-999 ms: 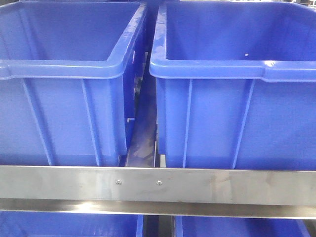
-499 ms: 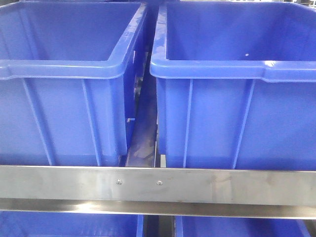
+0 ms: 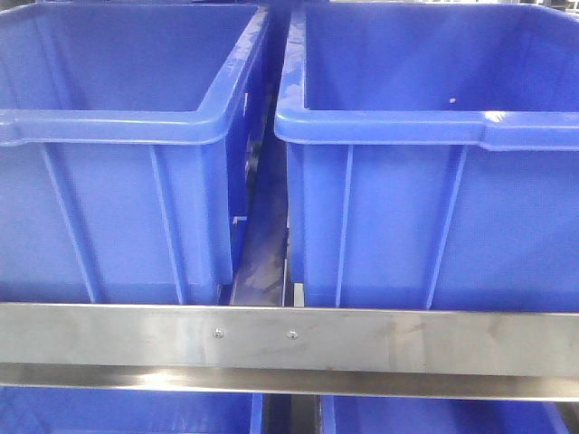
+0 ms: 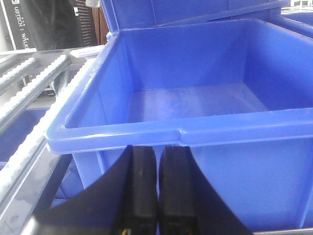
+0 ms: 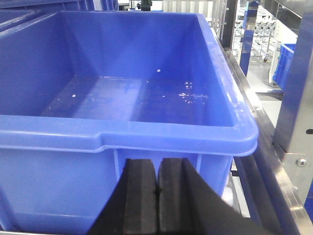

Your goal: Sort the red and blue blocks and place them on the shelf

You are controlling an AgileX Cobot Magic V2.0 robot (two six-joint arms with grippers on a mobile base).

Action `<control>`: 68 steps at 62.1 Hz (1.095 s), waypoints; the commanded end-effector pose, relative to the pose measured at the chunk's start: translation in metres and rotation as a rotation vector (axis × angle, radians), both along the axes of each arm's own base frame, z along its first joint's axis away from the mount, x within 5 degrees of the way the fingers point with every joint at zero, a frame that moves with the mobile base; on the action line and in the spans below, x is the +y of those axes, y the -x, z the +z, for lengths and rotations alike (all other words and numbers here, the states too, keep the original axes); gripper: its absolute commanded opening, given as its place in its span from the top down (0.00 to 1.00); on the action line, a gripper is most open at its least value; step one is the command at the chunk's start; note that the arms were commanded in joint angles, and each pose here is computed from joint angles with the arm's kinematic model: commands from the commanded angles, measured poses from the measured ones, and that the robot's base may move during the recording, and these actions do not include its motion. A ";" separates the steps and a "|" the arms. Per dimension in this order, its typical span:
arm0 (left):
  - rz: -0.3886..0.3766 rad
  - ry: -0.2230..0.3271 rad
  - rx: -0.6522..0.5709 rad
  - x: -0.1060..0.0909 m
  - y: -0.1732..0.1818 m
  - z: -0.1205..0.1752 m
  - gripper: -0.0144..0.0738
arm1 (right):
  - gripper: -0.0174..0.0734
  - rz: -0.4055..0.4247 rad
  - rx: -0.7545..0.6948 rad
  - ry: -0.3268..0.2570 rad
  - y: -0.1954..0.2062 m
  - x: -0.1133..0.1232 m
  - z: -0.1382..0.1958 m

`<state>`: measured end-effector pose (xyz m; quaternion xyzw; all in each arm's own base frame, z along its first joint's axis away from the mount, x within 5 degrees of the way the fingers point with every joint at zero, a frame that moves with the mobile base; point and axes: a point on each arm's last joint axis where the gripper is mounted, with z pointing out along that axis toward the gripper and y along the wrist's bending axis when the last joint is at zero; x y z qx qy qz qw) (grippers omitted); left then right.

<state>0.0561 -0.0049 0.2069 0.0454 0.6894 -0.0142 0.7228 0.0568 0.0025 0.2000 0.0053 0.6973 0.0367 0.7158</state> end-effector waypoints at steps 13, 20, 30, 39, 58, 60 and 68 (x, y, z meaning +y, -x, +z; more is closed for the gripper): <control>-0.002 0.030 -0.047 0.000 0.000 -0.007 0.70 | 0.74 -0.003 -0.134 0.011 0.004 0.000 0.017; -0.002 0.036 -0.047 0.000 0.000 -0.007 0.70 | 0.74 -0.003 -0.134 0.011 0.004 0.000 0.017; -0.002 0.041 -0.054 0.000 0.000 -0.007 0.70 | 0.74 -0.003 -0.134 0.011 0.004 0.000 0.017; -0.001 0.043 -0.059 0.000 0.000 -0.006 0.70 | 0.74 -0.003 -0.134 0.011 0.004 0.000 0.017; -0.001 0.043 -0.059 0.000 0.000 -0.006 0.70 | 0.74 -0.003 -0.134 0.011 0.004 0.000 0.017; -0.001 0.043 -0.059 0.000 0.000 -0.006 0.70 | 0.74 -0.003 -0.134 0.011 0.004 0.000 0.017; -0.001 0.043 -0.059 0.000 0.000 -0.006 0.70 | 0.74 -0.003 -0.134 0.011 0.004 0.000 0.017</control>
